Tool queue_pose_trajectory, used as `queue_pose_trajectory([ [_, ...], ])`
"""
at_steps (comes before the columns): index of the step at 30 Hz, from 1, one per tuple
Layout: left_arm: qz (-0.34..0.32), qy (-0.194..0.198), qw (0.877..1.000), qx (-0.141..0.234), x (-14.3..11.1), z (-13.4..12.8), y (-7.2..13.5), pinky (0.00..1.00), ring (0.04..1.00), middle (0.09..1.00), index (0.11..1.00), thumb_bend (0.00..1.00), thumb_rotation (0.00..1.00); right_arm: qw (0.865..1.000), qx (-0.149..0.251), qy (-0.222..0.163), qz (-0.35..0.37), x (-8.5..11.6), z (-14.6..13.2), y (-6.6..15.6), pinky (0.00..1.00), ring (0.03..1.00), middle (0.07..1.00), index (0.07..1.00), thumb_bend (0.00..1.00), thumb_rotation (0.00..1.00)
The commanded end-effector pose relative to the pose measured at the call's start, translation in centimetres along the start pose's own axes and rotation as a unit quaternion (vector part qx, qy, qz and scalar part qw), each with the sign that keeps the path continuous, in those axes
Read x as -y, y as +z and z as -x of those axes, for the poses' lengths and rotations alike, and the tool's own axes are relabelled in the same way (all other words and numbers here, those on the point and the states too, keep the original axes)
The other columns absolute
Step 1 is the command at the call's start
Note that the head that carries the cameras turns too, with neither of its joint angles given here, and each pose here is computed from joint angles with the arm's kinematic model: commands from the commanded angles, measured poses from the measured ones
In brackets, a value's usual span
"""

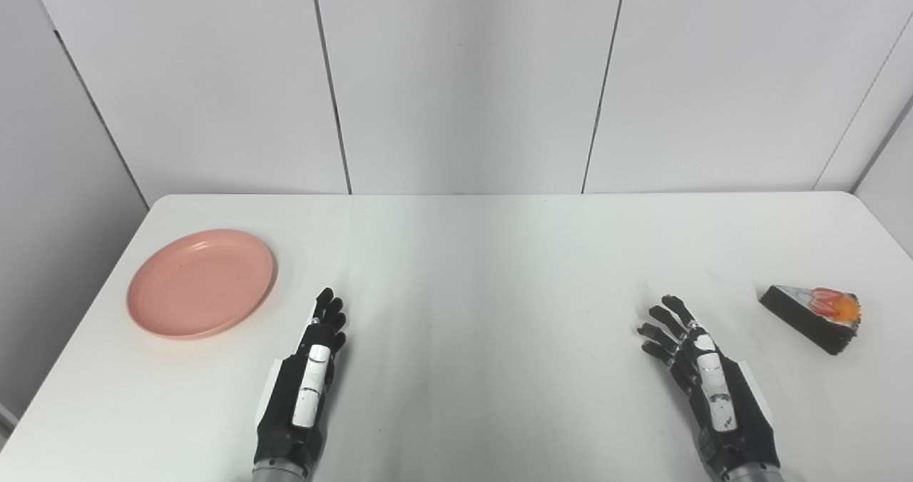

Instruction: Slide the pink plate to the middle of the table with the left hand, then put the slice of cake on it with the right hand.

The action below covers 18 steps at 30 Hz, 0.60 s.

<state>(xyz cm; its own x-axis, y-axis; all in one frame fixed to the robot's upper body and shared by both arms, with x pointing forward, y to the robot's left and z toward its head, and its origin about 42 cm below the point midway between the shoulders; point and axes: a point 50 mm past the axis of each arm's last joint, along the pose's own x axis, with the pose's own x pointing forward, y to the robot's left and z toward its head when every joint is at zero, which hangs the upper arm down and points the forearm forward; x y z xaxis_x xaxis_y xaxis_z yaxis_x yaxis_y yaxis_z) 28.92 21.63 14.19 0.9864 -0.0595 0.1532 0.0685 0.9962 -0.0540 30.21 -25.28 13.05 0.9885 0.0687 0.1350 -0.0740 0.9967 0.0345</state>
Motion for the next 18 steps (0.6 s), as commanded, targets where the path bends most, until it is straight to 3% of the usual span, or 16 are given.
queue_pose_trajectory([
  [1,-0.004,-0.011,1.000,0.024,0.20,-0.54,1.06,1.00,1.000,1.000,1.000,0.83,0.94,1.000,0.003,0.001,0.000,0.09,-0.32,0.19,0.84,0.831,0.885,0.903,0.88,0.97],
  [18,-0.002,-0.014,1.000,0.019,0.22,-0.61,1.01,1.00,1.000,1.000,1.000,0.84,0.93,1.000,0.000,0.002,0.002,0.10,-0.28,0.22,0.84,0.824,0.884,0.904,0.86,0.98],
])
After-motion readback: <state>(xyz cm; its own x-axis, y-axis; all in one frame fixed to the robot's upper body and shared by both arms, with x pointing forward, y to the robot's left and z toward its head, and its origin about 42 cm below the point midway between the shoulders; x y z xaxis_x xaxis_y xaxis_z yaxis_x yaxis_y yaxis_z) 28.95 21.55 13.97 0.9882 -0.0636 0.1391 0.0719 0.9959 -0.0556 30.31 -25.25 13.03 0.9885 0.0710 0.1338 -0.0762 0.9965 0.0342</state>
